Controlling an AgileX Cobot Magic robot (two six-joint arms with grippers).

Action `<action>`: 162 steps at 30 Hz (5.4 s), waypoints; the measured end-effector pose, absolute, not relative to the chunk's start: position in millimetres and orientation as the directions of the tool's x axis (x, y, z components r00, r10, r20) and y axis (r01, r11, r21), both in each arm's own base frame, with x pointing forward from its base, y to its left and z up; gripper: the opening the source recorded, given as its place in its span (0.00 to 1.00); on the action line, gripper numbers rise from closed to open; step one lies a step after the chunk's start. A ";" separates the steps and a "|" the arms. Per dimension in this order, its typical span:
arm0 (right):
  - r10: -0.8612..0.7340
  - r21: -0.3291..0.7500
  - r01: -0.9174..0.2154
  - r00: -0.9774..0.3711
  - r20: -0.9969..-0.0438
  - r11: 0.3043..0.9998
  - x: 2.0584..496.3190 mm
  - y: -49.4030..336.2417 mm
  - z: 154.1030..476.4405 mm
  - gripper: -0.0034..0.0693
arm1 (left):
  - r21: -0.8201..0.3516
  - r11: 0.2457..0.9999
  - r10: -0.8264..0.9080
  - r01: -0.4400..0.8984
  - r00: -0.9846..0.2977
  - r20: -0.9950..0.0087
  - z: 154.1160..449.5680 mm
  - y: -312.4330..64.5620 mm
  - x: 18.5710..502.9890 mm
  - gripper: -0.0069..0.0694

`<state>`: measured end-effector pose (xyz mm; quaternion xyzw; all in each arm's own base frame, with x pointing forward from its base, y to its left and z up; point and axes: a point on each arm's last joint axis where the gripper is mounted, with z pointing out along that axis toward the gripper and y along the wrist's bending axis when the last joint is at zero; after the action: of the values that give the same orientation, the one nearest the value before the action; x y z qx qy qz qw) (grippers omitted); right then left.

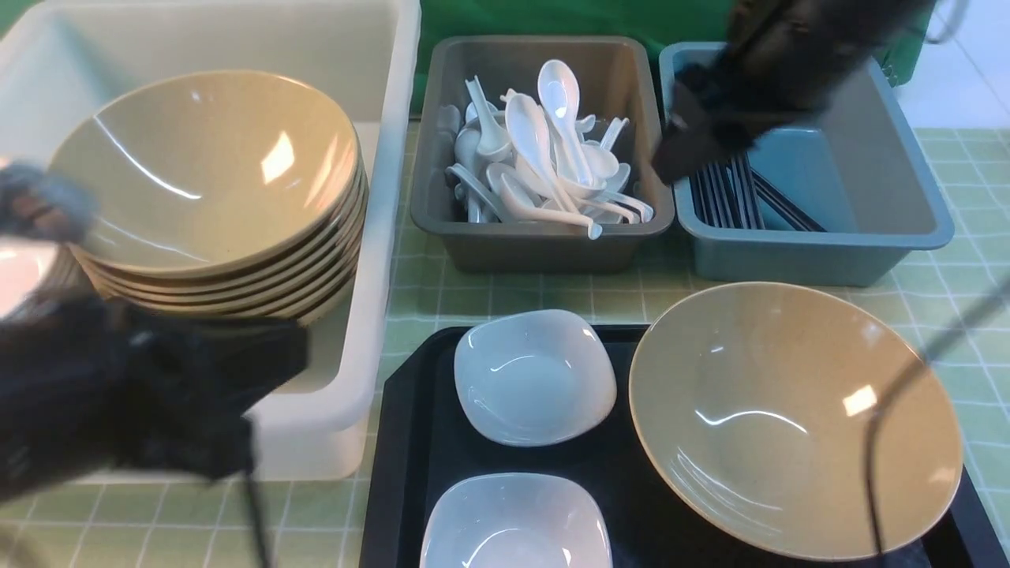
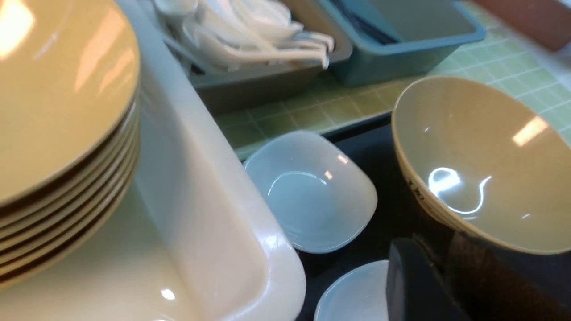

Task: On green table put chopsticks spoon bowls plates into blue grey white boxes.
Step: 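Place the white spoon into the bin of spoons with the right gripper, then grasp the large bowl on the tray by its rim, then place the tan bowl onto the bowl stack in the left bin with the left gripper, then reach for and grasp the small white dish on the black tray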

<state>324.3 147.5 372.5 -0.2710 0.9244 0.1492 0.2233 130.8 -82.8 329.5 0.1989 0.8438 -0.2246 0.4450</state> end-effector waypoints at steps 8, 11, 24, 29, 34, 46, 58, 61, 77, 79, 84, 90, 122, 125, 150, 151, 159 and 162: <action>-0.495 0.120 -0.623 -0.711 -0.499 0.773 223.3 113.4 367.1 0.64 | -0.304 0.760 0.260 0.574 -0.698 -0.667 320.2 -133.0 211.5 0.56; -0.493 0.106 -0.630 -0.691 -0.528 0.769 189.8 100.0 369.8 0.50 | -0.378 0.695 0.329 0.611 -0.739 -0.588 304.9 -156.4 236.9 0.67; -0.405 0.072 -0.603 -0.614 -0.678 0.794 119.5 70.5 356.4 0.08 | -0.444 0.628 0.528 0.640 -0.769 -0.361 245.5 -275.2 328.0 0.75; -0.407 0.070 -0.605 -0.611 -0.679 0.793 116.2 69.2 355.0 0.08 | -0.455 0.619 0.586 0.639 -0.763 -0.273 215.8 -301.6 356.9 0.75; -0.408 0.069 -0.606 -0.610 -0.679 0.792 116.2 69.2 355.0 0.08 | -0.467 0.603 0.612 0.647 -0.750 -0.249 200.4 -312.5 370.2 0.72; -0.402 0.061 -0.604 -0.599 -0.692 0.795 117.6 69.3 356.0 0.08 | -0.475 0.578 0.617 0.664 -0.736 -0.277 207.8 -314.8 372.2 0.11; -0.390 0.064 -0.608 -0.583 -0.713 0.791 118.8 70.8 357.9 0.08 | -0.452 0.593 0.518 0.666 -0.746 -0.419 281.1 -266.9 384.7 0.11; -0.384 0.074 -0.635 -0.551 -0.741 0.769 119.1 74.4 360.7 0.09 | -0.445 0.606 0.465 0.660 -0.747 -0.476 311.2 -243.9 385.7 0.11; -0.392 0.088 -0.833 -0.347 -0.852 0.547 143.8 109.1 392.3 0.11 | -0.466 0.844 -0.094 0.267 -0.781 -0.617 422.4 3.8 304.8 0.11; -0.388 0.092 -0.836 -0.345 -0.855 0.541 152.6 114.5 397.1 0.11 | -0.509 0.841 -0.188 0.183 -0.784 -0.592 411.5 30.5 294.2 0.11; -0.377 0.107 -0.848 -0.339 -0.862 0.519 164.2 129.7 398.1 0.11 | -0.592 0.804 -0.341 0.051 -0.777 -0.530 379.2 73.2 279.3 0.11; -0.392 0.122 -0.862 -0.344 -0.853 0.492 166.7 139.9 393.0 0.11 | -0.617 0.786 -0.428 -0.032 -0.748 -0.507 359.3 94.2 279.9 0.11; -0.401 0.130 -0.868 -0.349 -0.847 0.479 165.0 140.3 392.4 0.12 | -0.504 0.840 -0.435 -0.201 -0.805 -0.403 311.9 97.1 309.8 0.92; -0.414 0.130 -0.874 -0.346 -0.842 0.468 163.9 140.4 391.7 0.12 | -0.430 0.875 -0.413 -0.222 -0.806 -0.424 320.8 99.9 302.1 0.96; -0.496 0.170 -0.838 -0.456 -0.739 0.518 161.3 133.4 379.1 0.15 | -0.327 0.726 0.431 0.605 -0.771 -0.468 328.0 -137.1 189.2 0.76; -0.478 0.181 -0.794 -0.512 -0.713 0.581 166.9 131.5 373.2 0.16 | -0.325 0.704 0.457 0.631 -0.753 -0.473 327.1 -145.0 188.2 0.74; -0.349 0.320 -0.522 -0.813 -0.466 0.790 232.9 154.8 289.0 0.33 | -0.248 0.632 0.494 0.734 -0.629 -0.600 357.2 -151.9 184.4 0.58; -0.309 0.343 -0.468 -0.850 -0.426 0.814 250.3 161.6 266.2 0.42 | -0.210 0.592 0.544 0.778 -0.578 -0.608 358.6 -150.7 181.4 0.54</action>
<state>250.3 161.6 266.2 -0.2076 0.9356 0.2231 0.1782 181.4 -150.7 358.6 0.3861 0.8566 -0.2348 0.2492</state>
